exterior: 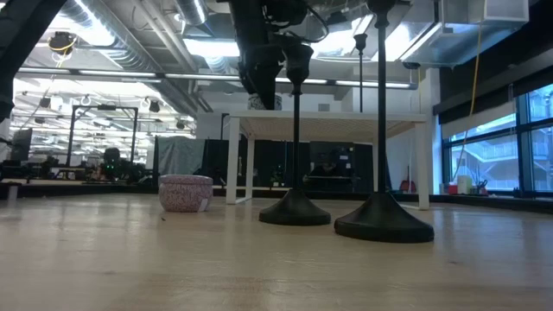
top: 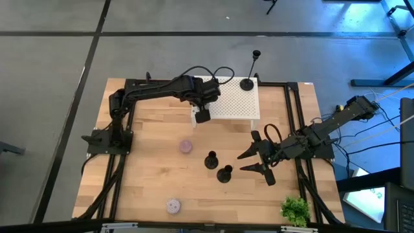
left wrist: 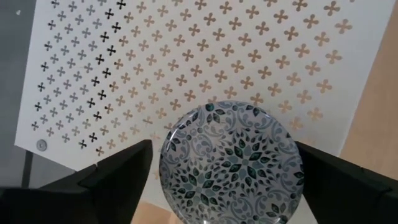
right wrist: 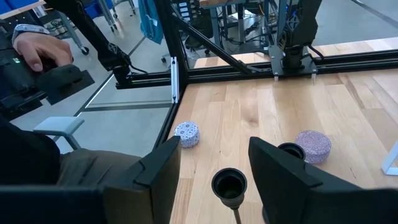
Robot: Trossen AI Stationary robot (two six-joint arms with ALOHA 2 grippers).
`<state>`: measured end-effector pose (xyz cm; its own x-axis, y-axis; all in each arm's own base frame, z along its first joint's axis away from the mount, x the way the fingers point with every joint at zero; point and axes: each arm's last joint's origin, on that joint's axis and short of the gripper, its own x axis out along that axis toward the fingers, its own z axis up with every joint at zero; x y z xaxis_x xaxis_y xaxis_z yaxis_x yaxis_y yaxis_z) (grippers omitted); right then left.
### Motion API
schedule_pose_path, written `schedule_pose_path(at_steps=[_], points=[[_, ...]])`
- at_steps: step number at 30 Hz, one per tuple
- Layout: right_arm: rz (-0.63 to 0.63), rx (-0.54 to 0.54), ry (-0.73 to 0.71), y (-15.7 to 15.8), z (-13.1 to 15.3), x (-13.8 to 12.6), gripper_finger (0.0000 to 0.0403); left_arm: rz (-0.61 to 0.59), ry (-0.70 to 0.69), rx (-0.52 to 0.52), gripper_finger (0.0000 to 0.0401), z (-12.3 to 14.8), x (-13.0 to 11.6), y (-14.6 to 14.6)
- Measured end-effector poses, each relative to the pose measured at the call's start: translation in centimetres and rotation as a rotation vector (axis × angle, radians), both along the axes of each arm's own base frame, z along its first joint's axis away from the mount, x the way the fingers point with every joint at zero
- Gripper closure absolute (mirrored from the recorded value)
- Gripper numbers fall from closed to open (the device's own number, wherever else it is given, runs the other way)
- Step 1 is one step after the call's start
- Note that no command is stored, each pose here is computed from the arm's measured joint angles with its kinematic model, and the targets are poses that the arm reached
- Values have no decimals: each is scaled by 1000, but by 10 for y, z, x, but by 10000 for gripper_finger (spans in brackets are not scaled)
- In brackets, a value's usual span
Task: Pick & Place candle stick holders
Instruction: Put the blue scented candle on the shelf
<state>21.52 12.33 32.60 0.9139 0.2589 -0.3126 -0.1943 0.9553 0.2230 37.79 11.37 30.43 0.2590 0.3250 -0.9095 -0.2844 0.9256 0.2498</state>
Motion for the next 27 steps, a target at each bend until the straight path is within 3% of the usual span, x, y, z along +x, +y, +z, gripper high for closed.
schedule_pose_path(at_steps=[5,17,27], points=[[0,0,0,0,0,0,210,0,1,0,4,0,0,0],[0,-1,1,0,0,0,210,-1,2,20,1,2,-1,0],[0,-1,2,0,0,0,210,-4,-99,38,1,32,-15,-7]])
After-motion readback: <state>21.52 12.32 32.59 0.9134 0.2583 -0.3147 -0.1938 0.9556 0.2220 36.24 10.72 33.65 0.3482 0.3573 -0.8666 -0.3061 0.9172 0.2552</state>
